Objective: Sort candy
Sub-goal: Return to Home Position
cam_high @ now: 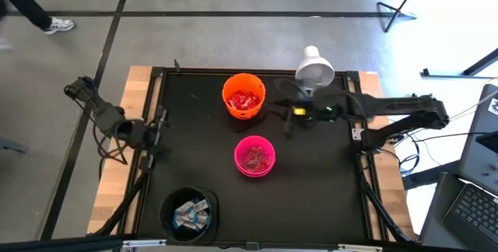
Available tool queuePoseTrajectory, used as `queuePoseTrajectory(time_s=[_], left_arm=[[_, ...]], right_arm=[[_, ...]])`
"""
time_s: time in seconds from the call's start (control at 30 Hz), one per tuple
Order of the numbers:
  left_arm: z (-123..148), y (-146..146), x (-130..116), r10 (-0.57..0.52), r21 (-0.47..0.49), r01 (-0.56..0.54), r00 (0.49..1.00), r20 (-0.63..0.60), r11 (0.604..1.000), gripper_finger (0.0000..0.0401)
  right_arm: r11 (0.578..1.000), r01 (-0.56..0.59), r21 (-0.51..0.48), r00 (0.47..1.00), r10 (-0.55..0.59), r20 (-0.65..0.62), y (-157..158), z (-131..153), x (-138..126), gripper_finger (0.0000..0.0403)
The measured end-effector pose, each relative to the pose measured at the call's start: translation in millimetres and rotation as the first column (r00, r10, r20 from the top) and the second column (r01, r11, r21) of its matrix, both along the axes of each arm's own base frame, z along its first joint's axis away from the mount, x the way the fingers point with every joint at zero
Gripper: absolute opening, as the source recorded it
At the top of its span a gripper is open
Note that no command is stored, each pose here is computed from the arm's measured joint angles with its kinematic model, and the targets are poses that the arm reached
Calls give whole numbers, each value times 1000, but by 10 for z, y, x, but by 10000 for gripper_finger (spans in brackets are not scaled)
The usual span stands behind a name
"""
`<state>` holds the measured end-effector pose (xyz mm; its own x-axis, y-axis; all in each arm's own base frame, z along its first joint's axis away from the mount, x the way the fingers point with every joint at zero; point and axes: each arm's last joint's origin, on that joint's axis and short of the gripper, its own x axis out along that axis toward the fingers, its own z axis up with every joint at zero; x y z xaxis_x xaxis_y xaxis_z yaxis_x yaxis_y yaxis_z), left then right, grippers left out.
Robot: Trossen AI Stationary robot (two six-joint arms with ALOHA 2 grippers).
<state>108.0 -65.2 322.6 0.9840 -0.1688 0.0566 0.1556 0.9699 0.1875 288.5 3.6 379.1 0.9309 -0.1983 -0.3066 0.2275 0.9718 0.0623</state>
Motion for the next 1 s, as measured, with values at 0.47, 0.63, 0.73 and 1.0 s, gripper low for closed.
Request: queuePoseTrajectory(time_s=[0.47,0.63,0.73,1.0], left_arm=[[-367,391,-334,120,-95,-108,984,131,990,131],[-454,494,-470,151,-117,-140,984,93,983,131],[-485,541,-549,163,-167,-147,983,86,975,131],[-539,522,-542,107,-167,-91,990,92,982,131]], right_arm=[[995,-71,67,951,47,305,242,-818,-1081,75],[992,-108,61,949,85,302,295,-924,-1200,73],[990,-141,28,947,127,294,344,-956,-1232,73],[981,-194,14,930,180,320,381,-1049,-1433,73]])
